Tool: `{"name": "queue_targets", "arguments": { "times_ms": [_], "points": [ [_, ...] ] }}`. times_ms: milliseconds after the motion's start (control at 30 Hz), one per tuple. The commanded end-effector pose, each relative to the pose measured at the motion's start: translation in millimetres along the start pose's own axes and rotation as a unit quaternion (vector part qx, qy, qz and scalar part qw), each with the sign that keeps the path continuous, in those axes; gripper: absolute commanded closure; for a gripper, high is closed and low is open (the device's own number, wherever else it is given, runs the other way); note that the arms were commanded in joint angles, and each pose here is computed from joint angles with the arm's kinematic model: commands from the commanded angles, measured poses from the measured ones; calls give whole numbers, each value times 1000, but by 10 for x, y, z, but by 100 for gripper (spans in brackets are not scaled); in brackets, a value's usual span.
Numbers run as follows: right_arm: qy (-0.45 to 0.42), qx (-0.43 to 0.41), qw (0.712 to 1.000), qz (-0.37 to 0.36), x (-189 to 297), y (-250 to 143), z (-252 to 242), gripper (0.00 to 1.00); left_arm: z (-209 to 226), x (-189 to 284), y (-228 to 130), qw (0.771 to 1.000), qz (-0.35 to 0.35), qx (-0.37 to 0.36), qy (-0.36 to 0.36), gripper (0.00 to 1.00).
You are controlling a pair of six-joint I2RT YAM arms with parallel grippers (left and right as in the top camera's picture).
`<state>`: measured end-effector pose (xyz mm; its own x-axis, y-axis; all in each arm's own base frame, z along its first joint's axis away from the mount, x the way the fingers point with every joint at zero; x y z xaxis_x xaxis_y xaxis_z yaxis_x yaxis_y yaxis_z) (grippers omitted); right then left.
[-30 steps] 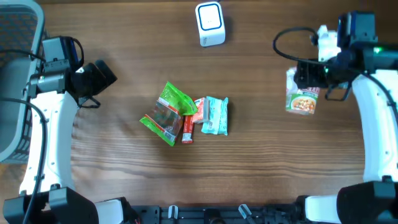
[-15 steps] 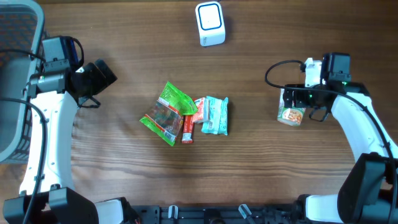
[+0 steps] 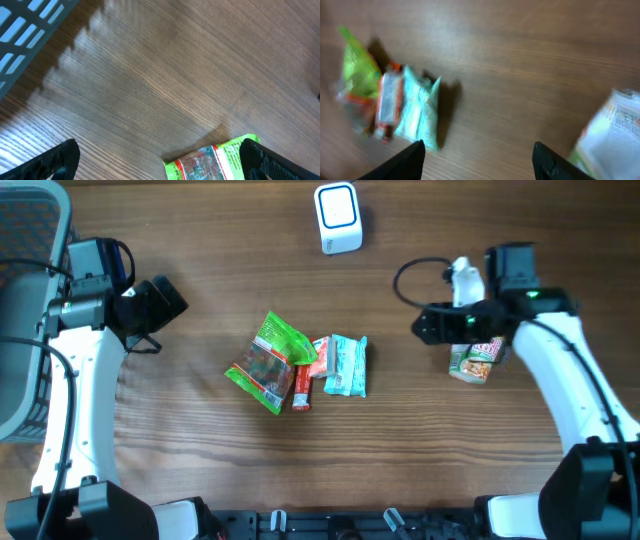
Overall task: Scan the item barcode
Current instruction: 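Move the cup noodles right and set it down on the table, then reach the right gripper to the teal pack and grasp it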
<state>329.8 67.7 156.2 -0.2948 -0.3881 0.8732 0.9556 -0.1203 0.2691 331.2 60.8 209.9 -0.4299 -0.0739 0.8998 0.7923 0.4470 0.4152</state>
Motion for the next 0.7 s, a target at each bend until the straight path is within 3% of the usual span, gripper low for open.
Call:
{"name": "queue_targets", "arguments": {
  "times_ms": [0,167,300,367,467,667],
  "points": [
    [-85,-30,996,-11,-269,-177,-113,31,1,33,30,1000,-7,-2,-3,0],
    [-239,-44,970,-24,-259,-309,-609,25,0,33,30,1000,-7,-2,-3,0],
    [-310,-51,949,-11,-131,-381,-841,21,1,33,30,1000,-7,-2,-3,0],
    [-371,-45,927,-12,-26,-404,-968,18,0,33,30,1000,-7,-2,-3,0],
    [-368,-46,929,-16,-33,-388,-960,17,0,33,30,1000,-7,-2,-3,0],
    [-255,-40,966,-2,64,-205,-574,17,0,33,30,1000,-7,-2,-3,0]
  ]
}}
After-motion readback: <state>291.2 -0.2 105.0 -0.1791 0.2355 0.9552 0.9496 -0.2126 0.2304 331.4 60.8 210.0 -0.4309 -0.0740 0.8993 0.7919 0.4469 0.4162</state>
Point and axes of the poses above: each gripper's point midway between its finger pads, its own x axis back along the fingers, its own z axis along the line the jaws close on, y = z × x, the point moved 5 cm from there along x, back along the fingers, and after that the axes turned 10 degrees about -x, right-handed, at the moved point
